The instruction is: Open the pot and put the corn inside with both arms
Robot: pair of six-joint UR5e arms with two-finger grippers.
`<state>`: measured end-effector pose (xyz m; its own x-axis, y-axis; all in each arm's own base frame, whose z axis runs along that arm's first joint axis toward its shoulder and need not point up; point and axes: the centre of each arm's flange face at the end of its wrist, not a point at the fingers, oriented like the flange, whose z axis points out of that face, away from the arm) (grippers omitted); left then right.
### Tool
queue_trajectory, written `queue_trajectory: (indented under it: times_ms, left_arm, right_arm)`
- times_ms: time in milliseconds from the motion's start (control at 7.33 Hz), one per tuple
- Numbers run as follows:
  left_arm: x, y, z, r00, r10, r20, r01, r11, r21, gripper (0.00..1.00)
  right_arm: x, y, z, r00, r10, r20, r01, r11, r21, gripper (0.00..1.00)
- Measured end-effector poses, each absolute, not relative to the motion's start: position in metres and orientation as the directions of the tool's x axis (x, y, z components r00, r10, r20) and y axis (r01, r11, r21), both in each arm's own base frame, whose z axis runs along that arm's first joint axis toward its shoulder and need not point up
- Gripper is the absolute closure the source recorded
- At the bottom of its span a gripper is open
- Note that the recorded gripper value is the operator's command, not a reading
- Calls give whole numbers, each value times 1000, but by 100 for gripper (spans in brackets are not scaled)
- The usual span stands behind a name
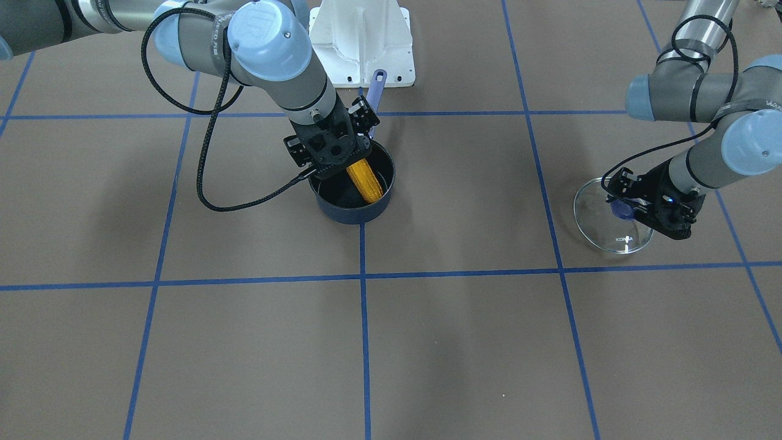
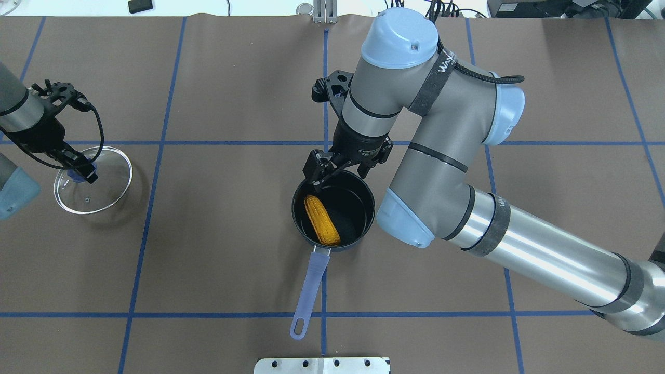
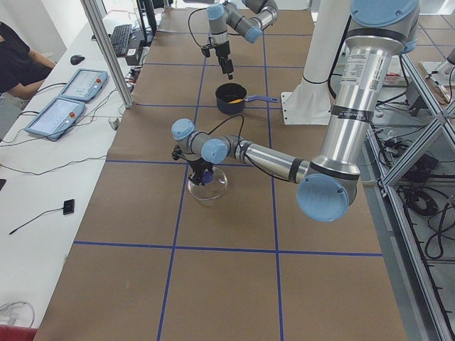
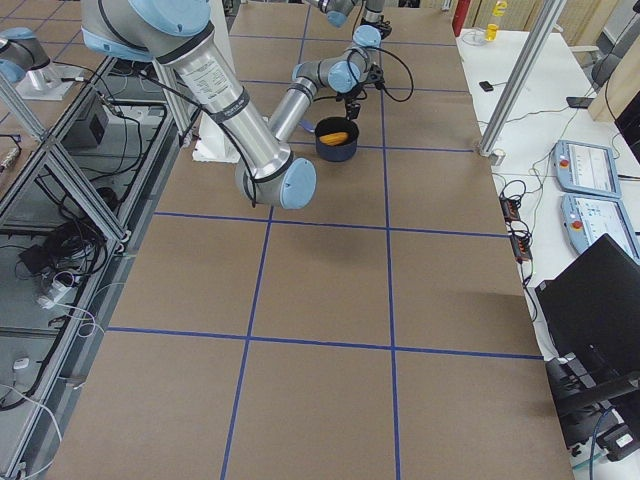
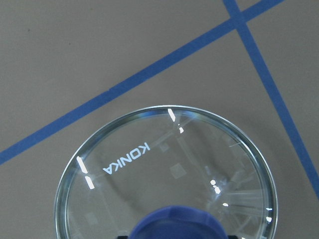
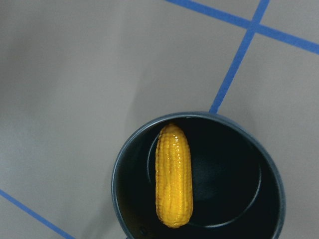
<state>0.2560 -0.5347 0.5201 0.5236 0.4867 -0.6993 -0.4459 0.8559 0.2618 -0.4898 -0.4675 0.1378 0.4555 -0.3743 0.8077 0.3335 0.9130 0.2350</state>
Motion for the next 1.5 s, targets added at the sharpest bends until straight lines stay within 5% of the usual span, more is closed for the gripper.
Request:
queue_trajectory:
  times_ms: [409,955,1500]
  left_arm:
    - [257,-535,520,515,486,-706,-447,855,262,4]
    - [245,-536,509,514,494,-701,-430,856,287,2]
    - [120,-565,522,586,455,-670,-305,890,338,0]
  right_arm:
    - [-473,-470,157,483,-378,790,307,918,251,0]
    - [-402,-515,206,584,-298,755,187,955,232,0]
    - [-270,-553,314,697,-146,702,46,986,160,0]
